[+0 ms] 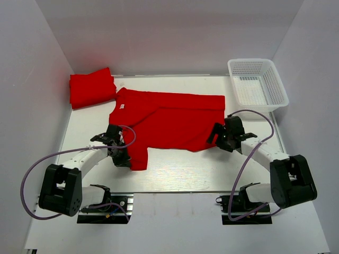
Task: Fold and stack the t-shirts
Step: Grap the side of the flattened tshirt closest away from the robot with both arms
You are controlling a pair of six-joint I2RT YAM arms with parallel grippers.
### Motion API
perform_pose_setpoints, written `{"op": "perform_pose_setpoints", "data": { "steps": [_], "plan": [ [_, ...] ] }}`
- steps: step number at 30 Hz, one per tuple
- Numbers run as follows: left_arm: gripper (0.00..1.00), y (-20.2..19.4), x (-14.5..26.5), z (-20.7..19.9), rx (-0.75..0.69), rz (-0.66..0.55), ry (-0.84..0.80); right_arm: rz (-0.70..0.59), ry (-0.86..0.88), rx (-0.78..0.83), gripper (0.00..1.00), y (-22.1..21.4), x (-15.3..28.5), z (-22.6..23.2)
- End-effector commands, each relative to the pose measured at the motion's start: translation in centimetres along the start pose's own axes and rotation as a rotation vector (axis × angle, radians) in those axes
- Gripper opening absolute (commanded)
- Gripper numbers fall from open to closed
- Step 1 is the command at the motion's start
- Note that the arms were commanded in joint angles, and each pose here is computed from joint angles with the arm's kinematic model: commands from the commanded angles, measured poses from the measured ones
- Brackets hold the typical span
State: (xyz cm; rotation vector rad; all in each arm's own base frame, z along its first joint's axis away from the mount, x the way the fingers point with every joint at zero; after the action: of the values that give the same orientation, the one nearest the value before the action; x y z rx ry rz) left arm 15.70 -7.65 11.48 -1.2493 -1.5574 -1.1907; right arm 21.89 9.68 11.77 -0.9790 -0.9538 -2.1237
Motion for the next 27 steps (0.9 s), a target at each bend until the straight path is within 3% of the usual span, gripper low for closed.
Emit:
{"op": "perform_pose_setpoints", "data": {
  "steps": [1, 14, 22, 27],
  "plan": [
    [0.0, 1.1, 0.7, -0.4, -0.04, -0.086, -0.021, -0.019, 0.075, -0.04, 0.85, 0.1, -0.5, 0.8],
    [0.0, 0.9, 1.0, -0.3, -0.047, -0.078, -0.009, -0.098, -0.127, -0.161, 0.74, 1.0, -1.6, 0.1],
    [0.0, 0.8, 1.2, -0.2, -0.056, -0.083, 0.0, -0.062, -0.189, -0.182, 0.41, 0.8, -2.5, -0.2],
    [0.0, 0.7, 1.5, -0.3, -0.057, -0.091, -0.003, -0.049, -0.237, -0.179, 0.39, 0.2, -1.5, -1.1]
  ]
}}
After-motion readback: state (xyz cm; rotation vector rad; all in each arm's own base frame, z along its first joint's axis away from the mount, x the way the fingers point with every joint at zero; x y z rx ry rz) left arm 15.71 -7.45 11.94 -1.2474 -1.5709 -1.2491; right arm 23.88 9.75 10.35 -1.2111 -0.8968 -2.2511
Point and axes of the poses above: each gripper's point midway between its finger pads, its own x axis back along the fingers, its own z axis along the line the jaws close on, y = z × x, the point moved 10 cm from there along x, back along the fingers, and after that the axes turned 15 degrees about -x, right-handed, at the moved point
